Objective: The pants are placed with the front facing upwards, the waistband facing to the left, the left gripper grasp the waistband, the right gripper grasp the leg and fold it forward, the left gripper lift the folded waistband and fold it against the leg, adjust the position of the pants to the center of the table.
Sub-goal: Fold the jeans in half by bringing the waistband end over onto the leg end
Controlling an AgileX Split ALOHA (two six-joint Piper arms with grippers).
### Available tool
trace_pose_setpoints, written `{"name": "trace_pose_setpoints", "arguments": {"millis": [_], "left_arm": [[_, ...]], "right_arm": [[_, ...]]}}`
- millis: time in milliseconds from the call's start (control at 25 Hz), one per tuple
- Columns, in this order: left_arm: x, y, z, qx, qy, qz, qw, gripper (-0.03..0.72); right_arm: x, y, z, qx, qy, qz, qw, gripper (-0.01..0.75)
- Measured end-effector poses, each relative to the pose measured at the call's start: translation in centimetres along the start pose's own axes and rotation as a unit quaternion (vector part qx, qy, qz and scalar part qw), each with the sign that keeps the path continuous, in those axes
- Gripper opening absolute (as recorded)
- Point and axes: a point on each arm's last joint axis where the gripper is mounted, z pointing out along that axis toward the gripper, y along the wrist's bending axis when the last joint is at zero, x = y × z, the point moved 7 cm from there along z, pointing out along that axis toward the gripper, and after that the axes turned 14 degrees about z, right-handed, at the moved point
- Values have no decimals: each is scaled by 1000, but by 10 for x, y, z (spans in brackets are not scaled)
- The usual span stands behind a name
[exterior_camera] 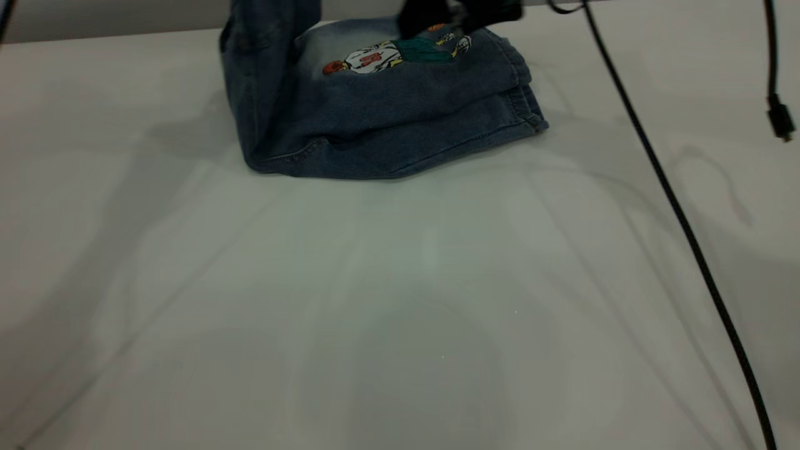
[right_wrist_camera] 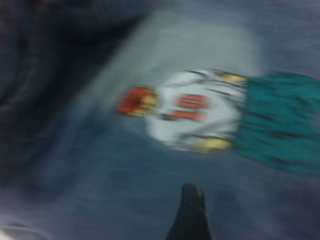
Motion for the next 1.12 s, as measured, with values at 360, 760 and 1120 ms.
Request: {"name": "trace_pose_setpoints", "arguments": {"millis": [360, 760, 1120], "left_arm": [[-15, -41, 35, 11, -12, 36, 999, 46], [-16, -78, 99, 23, -34, 35, 999, 46], [-3, -91, 147, 16, -39, 27, 999, 92]], "right_arm": [[-4, -69, -22, 55, 15, 51, 997, 515], [-8, -143, -58, 78, 13, 135, 988, 514], [-5, -153, -70, 71, 28, 151, 986, 514]]}}
